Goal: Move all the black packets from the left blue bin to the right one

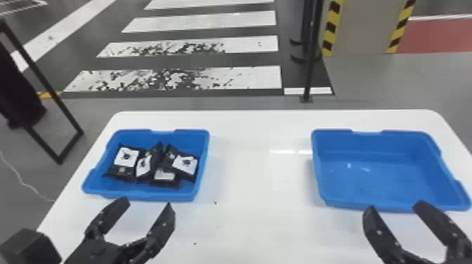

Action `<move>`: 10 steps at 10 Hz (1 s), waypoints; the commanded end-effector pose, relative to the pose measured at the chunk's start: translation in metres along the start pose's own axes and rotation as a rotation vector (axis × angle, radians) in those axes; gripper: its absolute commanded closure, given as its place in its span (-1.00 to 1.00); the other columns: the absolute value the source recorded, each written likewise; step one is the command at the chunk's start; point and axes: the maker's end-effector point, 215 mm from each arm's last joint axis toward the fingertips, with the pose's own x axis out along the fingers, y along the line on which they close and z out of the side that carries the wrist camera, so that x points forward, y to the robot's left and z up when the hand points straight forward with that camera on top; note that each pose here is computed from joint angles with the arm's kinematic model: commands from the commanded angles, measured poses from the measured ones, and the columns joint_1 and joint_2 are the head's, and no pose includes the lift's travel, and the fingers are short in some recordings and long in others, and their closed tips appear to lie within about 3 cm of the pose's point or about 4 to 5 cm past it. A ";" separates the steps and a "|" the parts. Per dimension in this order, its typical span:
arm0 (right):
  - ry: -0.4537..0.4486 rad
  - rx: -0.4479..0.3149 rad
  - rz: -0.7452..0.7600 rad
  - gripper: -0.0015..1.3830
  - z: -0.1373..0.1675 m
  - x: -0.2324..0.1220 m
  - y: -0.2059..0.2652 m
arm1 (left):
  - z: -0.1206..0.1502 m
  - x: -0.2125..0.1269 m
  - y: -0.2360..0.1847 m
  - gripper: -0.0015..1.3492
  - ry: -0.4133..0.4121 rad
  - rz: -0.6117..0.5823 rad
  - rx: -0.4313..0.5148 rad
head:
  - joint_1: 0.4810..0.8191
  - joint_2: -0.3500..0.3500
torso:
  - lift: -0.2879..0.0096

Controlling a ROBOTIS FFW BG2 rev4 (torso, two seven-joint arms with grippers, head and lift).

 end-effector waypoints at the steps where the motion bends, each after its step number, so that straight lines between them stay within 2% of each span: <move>1: -0.001 0.000 0.000 -0.81 0.000 0.000 0.000 | -0.001 0.000 0.000 -0.78 0.001 0.002 -0.003 | 0.27 0.37 | -0.01; 10: 0.000 0.004 -0.001 -0.81 -0.001 -0.001 0.000 | 0.002 0.001 0.000 -0.78 -0.005 0.002 0.003 | 0.27 0.38 | -0.01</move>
